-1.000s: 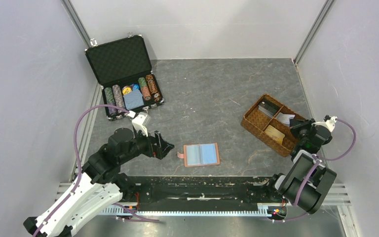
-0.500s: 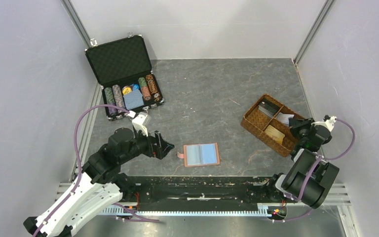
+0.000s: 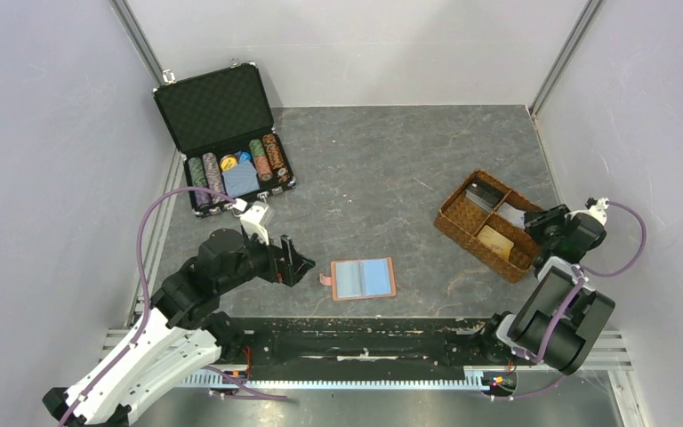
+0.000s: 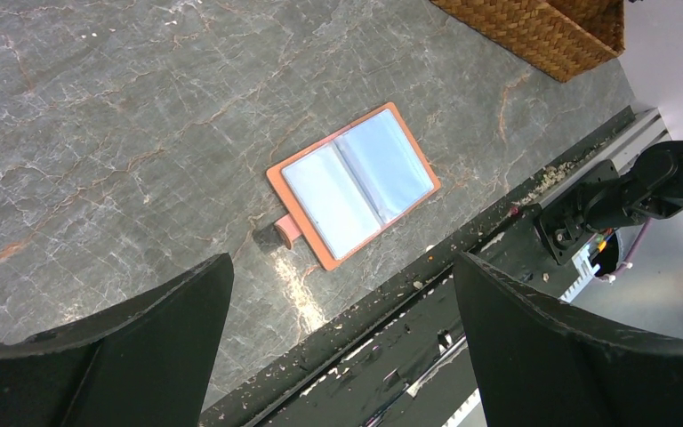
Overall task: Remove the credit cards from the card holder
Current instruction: Place the credit card in the storage box, then remove the credit card from the card holder.
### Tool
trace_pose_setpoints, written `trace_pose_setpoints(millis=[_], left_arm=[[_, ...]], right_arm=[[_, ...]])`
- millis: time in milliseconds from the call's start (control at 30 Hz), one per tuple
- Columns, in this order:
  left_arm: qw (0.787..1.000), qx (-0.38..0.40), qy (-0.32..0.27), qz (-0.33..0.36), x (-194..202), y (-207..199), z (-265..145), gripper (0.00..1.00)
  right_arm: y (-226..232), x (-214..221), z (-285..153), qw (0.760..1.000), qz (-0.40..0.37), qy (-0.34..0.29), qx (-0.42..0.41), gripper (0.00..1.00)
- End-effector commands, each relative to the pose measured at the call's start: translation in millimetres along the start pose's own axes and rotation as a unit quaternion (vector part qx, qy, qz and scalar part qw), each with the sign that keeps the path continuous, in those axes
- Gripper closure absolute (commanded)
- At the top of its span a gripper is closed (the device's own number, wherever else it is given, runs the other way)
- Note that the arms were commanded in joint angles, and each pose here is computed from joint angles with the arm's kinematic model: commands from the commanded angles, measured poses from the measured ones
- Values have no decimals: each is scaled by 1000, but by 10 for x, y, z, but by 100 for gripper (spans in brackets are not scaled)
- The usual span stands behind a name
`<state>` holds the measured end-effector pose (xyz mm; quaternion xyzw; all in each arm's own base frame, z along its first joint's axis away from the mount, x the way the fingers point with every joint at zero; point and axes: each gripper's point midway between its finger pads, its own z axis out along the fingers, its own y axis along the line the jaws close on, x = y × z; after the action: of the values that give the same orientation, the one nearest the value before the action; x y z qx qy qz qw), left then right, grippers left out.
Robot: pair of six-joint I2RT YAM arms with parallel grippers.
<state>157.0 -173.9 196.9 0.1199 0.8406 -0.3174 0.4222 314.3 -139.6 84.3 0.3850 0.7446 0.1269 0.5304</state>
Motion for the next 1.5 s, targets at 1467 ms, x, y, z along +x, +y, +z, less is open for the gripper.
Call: trace_pose_setpoints(millis=[1467], left_arm=[[982,-136,-127,36,-439,474,-450,0]], right_arm=[[2326,2355,-1531,903,-309,212,-210,51]])
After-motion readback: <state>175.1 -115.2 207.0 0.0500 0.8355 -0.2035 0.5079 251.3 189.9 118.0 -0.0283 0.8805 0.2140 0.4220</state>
